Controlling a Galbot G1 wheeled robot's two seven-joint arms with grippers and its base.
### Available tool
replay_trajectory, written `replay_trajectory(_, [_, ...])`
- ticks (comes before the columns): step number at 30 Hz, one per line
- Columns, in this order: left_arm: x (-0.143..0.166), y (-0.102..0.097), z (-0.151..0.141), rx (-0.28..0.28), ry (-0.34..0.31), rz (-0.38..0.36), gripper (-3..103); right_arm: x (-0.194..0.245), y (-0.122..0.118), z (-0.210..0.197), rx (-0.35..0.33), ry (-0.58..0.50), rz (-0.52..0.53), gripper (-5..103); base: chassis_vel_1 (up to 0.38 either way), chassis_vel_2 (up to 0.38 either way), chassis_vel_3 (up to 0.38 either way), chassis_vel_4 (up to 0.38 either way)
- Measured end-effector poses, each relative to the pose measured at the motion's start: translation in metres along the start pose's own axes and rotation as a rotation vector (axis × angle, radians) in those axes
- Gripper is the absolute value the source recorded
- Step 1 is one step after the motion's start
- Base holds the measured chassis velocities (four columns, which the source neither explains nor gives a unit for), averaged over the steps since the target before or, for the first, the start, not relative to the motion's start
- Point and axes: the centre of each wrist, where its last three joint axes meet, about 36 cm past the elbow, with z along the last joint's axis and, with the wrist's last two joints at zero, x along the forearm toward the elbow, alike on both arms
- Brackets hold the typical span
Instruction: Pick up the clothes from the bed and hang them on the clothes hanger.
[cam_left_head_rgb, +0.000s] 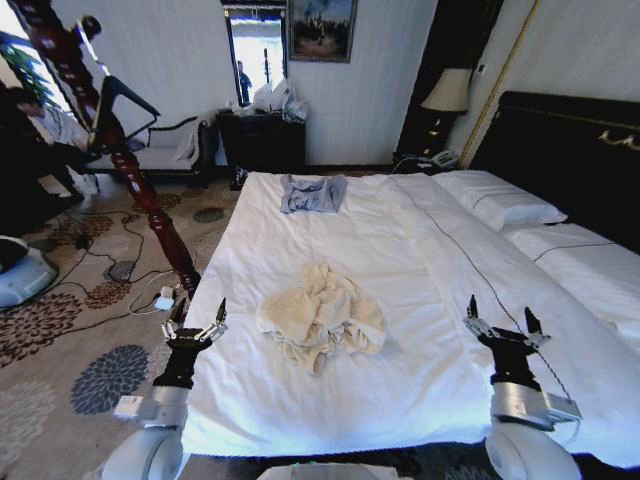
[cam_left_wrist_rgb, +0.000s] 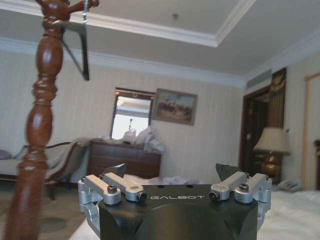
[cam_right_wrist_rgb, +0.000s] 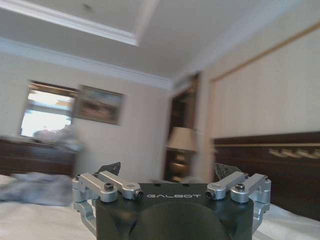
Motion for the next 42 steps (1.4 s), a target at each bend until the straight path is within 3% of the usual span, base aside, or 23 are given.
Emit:
replay_trajectory(2, [-0.003, 0.008, 0.003, -0.038, 0.001, -0.007, 100, 0.002, 0.007, -0.006, -0.114, 0.038, -0.035, 100, 0.0, 0.0, 0.0, 0.0])
replay_trajectory(3, [-0.005, 0.014, 0.006, -0.055, 0.005, -0.015, 100, 0.003, 0.008, -0.007, -0.137, 0.057, -0.035, 100, 0.0, 0.0, 0.0, 0.0])
replay_trajectory(6, [-0.009, 0.026, 0.017, -0.085, 0.017, -0.044, 100, 0.003, 0.007, -0.001, -0.152, 0.095, -0.044, 100, 0.0, 0.0, 0.0, 0.0])
replay_trajectory(8, [-0.002, 0.04, 0.038, -0.12, 0.056, -0.106, 100, -0.005, 0.005, 0.021, -0.158, 0.115, -0.104, 100, 0.0, 0.0, 0.0, 0.0])
replay_trajectory(11, [0.005, 0.041, 0.049, -0.122, 0.085, -0.124, 100, -0.013, 0.007, 0.034, -0.206, 0.128, -0.142, 100, 0.0, 0.0, 0.0, 0.0])
replay_trajectory(15, [0.019, 0.036, 0.066, -0.137, 0.131, -0.143, 100, -0.038, 0.022, 0.052, -0.394, 0.207, -0.183, 100, 0.0, 0.0, 0.0, 0.0])
replay_trajectory(17, [0.027, 0.03, 0.069, -0.131, 0.152, -0.149, 100, -0.053, 0.035, 0.056, -0.514, 0.311, -0.15, 100, 0.0, 0.0, 0.0, 0.0])
replay_trajectory(18, [0.027, 0.03, 0.069, -0.131, 0.152, -0.149, 100, -0.053, 0.035, 0.056, -0.514, 0.311, -0.15, 100, 0.0, 0.0, 0.0, 0.0])
replay_trajectory(19, [0.032, 0.026, 0.07, -0.134, 0.161, -0.15, 100, -0.062, 0.044, 0.053, -0.584, 0.405, -0.107, 100, 0.0, 0.0, 0.0, 0.0])
replay_trajectory(20, [0.033, 0.025, 0.069, -0.138, 0.163, -0.151, 100, -0.066, 0.048, 0.05, -0.611, 0.453, -0.083, 100, 0.0, 0.0, 0.0, 0.0])
replay_trajectory(21, [0.036, 0.022, 0.069, -0.146, 0.167, -0.151, 100, -0.074, 0.056, 0.04, -0.656, 0.566, -0.045, 100, 0.0, 0.0, 0.0, 0.0])
replay_trajectory(23, [0.037, 0.021, 0.068, -0.151, 0.166, -0.152, 100, -0.077, 0.059, 0.035, -0.666, 0.627, -0.026, 100, 0.0, 0.0, 0.0, 0.0])
replay_trajectory(24, [0.038, 0.019, 0.066, -0.153, 0.162, -0.155, 100, -0.082, 0.064, 0.023, -0.68, 0.731, 0.007, 100, 0.0, 0.0, 0.0, 0.0])
replay_trajectory(26, [0.038, 0.016, 0.062, -0.153, 0.151, -0.163, 100, -0.083, 0.07, 0.012, -0.679, 0.81, 0.045, 100, 0.0, 0.0, 0.0, 0.0])
replay_trajectory(32, [0.039, 0.009, 0.06, -0.157, 0.144, -0.171, 100, -0.064, 0.074, 0.013, -0.646, 0.872, 0.09, 100, 0.0, 0.0, 0.0, 0.0])
replay_trajectory(39, [0.035, -0.001, 0.062, -0.156, 0.137, -0.171, 100, -0.041, 0.092, 0.042, -0.687, 0.925, 0.071, 103, 0.0, 0.0, 0.0, 0.0])
replay_trajectory(42, [0.033, -0.003, 0.061, -0.153, 0.13, -0.175, 100, -0.037, 0.102, 0.056, -0.694, 0.891, 0.06, 95, 0.0, 0.0, 0.0, 0.0])
